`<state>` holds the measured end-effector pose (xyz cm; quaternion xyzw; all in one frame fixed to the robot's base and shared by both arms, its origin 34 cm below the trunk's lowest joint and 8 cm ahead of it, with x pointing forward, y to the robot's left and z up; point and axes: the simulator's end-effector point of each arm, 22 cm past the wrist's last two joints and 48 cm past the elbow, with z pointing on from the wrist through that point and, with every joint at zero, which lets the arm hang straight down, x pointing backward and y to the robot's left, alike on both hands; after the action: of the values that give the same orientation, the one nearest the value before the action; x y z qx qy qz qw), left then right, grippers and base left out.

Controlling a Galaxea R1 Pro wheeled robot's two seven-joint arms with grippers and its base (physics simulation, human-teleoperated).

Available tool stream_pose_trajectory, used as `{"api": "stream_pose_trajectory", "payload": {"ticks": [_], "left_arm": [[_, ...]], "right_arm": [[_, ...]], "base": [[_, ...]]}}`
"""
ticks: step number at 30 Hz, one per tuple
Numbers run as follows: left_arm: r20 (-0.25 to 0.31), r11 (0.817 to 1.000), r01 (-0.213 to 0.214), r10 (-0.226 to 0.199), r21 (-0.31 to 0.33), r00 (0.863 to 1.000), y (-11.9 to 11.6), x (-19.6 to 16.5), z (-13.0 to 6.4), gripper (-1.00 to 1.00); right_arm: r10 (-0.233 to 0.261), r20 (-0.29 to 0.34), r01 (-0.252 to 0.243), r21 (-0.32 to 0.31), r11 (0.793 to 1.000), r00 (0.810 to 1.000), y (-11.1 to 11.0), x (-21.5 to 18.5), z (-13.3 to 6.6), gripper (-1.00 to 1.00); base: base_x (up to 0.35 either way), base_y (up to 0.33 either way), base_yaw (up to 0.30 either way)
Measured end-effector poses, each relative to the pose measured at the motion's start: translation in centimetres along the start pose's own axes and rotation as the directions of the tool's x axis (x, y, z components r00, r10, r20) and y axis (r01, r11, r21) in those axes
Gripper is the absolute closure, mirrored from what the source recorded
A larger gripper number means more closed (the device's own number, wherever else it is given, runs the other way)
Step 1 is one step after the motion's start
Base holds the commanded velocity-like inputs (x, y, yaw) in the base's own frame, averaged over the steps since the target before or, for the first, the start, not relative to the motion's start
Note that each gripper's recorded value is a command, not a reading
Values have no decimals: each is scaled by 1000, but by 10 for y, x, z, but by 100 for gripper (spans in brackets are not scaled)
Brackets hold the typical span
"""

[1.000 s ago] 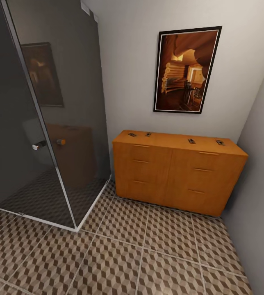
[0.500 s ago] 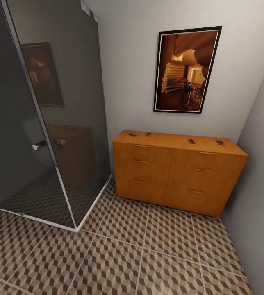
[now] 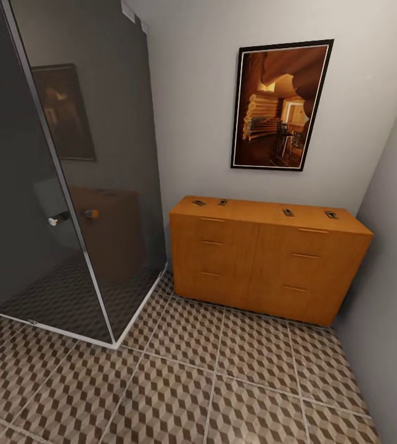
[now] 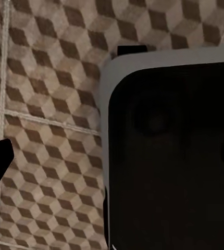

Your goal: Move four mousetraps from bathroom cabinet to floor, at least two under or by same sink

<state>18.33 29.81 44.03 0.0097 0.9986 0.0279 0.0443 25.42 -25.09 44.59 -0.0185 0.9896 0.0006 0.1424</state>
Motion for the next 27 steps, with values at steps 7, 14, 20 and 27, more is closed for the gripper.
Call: {"api": "stream_pose_trajectory", "payload": {"ticks": [7,14,20,27], "left_arm": [[76,1000,7,-6,-7,997,3,-37,-1,-100],[129,1000,12,-10,-10,992,-2,-63,-3,-100],[246,998,22,-9,-52,969,11,-124,-14,-100],[401,996,44,-11,-74,916,17,-209,-44,-100]], "right_arm": [[-8,1,8,-7,1000,1000,2,0,0,-100],[-1,29,1,0,1000,1000,-1,-13,1,-100],[10,158,-13,21,1000,987,-17,-78,2,-100],[12,204,-18,26,1000,979,-23,-141,-5,-100]], "base": [[0,0,0],[0,0,0],[0,0,0],[0,0,0]]}}
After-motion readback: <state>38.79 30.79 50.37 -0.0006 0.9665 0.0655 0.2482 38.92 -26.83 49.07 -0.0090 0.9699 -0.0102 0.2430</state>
